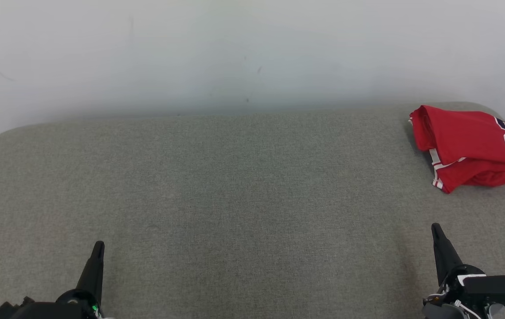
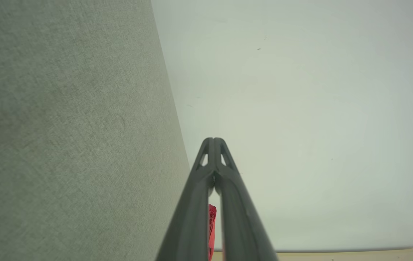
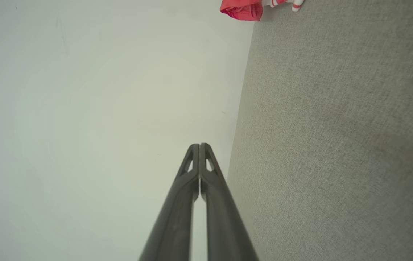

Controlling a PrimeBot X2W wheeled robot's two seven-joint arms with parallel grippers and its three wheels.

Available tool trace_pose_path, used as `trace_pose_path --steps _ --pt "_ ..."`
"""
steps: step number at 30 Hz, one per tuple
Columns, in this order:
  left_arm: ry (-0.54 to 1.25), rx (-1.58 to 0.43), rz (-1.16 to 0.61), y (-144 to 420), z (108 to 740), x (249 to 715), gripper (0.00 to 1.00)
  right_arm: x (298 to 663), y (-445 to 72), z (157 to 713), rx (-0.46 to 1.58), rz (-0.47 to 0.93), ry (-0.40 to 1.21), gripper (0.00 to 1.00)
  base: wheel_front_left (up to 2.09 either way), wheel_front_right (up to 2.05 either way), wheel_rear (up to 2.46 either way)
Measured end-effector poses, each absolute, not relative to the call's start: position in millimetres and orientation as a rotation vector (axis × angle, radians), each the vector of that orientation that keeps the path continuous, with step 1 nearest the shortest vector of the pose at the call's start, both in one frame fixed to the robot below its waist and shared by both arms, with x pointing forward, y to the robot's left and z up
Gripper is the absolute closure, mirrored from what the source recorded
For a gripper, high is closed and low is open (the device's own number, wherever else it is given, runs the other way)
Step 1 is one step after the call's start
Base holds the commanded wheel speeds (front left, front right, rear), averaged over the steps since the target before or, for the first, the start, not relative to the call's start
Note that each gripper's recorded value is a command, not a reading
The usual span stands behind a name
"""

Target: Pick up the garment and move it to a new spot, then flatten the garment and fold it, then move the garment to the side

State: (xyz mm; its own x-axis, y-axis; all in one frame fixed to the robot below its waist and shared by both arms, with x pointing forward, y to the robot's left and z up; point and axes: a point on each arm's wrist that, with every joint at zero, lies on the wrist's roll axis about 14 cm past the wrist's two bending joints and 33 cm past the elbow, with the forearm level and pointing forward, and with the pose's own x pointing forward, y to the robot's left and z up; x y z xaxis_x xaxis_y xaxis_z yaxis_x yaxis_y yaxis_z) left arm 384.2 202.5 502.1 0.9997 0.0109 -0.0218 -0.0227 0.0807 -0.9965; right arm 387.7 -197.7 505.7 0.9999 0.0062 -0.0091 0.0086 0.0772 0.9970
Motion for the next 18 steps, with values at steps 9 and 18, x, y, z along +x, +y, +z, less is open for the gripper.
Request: trace_pose_path --steps 9,18 --pt "0.009 -1.552 0.01 200.4 504.3 387.2 1.0 388.3 -200.0 505.9 1.552 -0.004 0.005 1.0 0.0 0.0 0.0" --pt "0.005 -1.572 0.003 199.8 506.3 389.1 1.0 389.4 -200.3 507.3 1.572 0.0 0.002 1.0 0.0 0.0 0.0"
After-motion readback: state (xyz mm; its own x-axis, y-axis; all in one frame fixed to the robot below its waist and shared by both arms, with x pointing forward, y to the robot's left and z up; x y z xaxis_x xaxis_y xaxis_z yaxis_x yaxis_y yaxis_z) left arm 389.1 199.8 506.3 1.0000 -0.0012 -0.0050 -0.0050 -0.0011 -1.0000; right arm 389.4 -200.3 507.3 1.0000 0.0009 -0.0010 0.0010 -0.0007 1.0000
